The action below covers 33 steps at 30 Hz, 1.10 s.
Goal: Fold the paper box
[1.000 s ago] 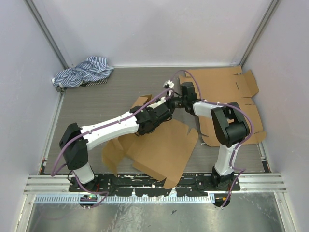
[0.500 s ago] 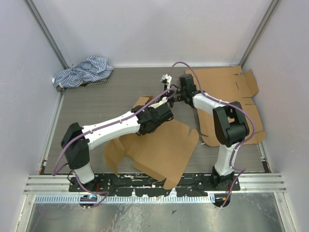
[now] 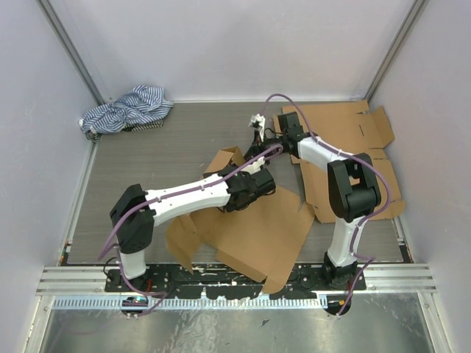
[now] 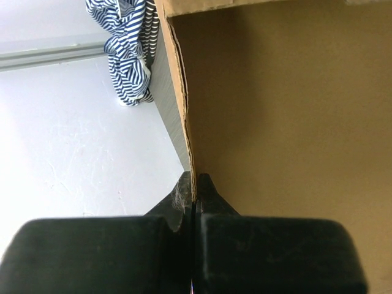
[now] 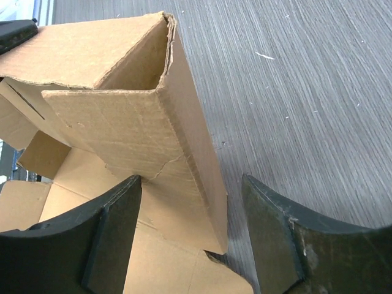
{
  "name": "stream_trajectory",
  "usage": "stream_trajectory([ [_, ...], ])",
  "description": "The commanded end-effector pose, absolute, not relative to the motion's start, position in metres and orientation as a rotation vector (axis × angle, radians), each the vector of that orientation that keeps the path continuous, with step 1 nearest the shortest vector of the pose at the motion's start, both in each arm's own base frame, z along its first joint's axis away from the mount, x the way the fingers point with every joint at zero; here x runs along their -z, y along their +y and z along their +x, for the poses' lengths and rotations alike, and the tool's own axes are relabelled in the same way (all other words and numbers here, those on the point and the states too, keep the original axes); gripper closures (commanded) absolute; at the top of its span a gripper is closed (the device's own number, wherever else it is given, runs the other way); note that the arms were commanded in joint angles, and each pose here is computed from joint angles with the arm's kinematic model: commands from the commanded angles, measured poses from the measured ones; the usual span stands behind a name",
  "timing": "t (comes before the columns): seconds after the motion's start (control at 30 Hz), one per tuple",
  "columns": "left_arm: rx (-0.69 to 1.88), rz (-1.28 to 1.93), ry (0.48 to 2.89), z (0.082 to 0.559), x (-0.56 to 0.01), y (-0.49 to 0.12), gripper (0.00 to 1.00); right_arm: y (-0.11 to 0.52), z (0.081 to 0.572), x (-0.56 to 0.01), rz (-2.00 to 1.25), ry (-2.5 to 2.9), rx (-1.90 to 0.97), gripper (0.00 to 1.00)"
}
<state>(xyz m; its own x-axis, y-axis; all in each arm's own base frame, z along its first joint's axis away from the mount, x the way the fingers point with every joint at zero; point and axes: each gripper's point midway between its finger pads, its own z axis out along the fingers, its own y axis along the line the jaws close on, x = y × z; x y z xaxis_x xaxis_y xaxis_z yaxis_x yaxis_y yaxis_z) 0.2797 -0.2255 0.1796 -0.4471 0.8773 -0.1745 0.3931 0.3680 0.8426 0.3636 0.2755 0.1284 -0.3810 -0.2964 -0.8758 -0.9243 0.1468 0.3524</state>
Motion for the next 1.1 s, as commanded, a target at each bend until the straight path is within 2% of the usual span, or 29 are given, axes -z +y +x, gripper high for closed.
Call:
stream_trajectory([
  [0.0, -0.97, 1.129, 2.024, 0.268, -0.176, -0.235, 1.0, 0.269, 0.36, -0.143, -1.21, 1.694, -1.267, 0.29],
  [0.17, -0.994, 1.116, 2.006, 0.268, -0.188, -0.231, 1.0, 0.256, 0.355, -0.15, -1.207, 1.658, -1.334, 0.17],
  [0.23, -0.99, 1.112, 2.005, 0.268, -0.192, -0.23, 1.0, 0.254, 0.352, -0.152, -1.218, 1.647, -1.358, 0.16],
  [0.27, -0.986, 1.108, 2.004, 0.268, -0.193, -0.23, 1.0, 0.254, 0.351, -0.153, -1.23, 1.631, -1.363, 0.09],
  [0.4, -0.985, 1.108, 2.004, 0.268, -0.194, -0.23, 1.0, 0.253, 0.344, -0.153, -1.249, 1.603, -1.417, 0.06],
  [0.47, -0.985, 1.107, 2.005, 0.268, -0.194, -0.23, 1.0, 0.253, 0.341, -0.152, -1.26, 1.592, -1.449, 0.0],
  [0.87, -0.965, 1.096, 2.009, 0.267, -0.197, -0.23, 1.0, 0.253, 0.334, -0.155, -1.285, 1.535, -1.534, 0.0],
  [1.07, -0.963, 1.069, 2.003, 0.266, -0.201, -0.226, 1.0, 0.237, 0.345, -0.172, -1.188, 1.491, -1.567, 0.0],
])
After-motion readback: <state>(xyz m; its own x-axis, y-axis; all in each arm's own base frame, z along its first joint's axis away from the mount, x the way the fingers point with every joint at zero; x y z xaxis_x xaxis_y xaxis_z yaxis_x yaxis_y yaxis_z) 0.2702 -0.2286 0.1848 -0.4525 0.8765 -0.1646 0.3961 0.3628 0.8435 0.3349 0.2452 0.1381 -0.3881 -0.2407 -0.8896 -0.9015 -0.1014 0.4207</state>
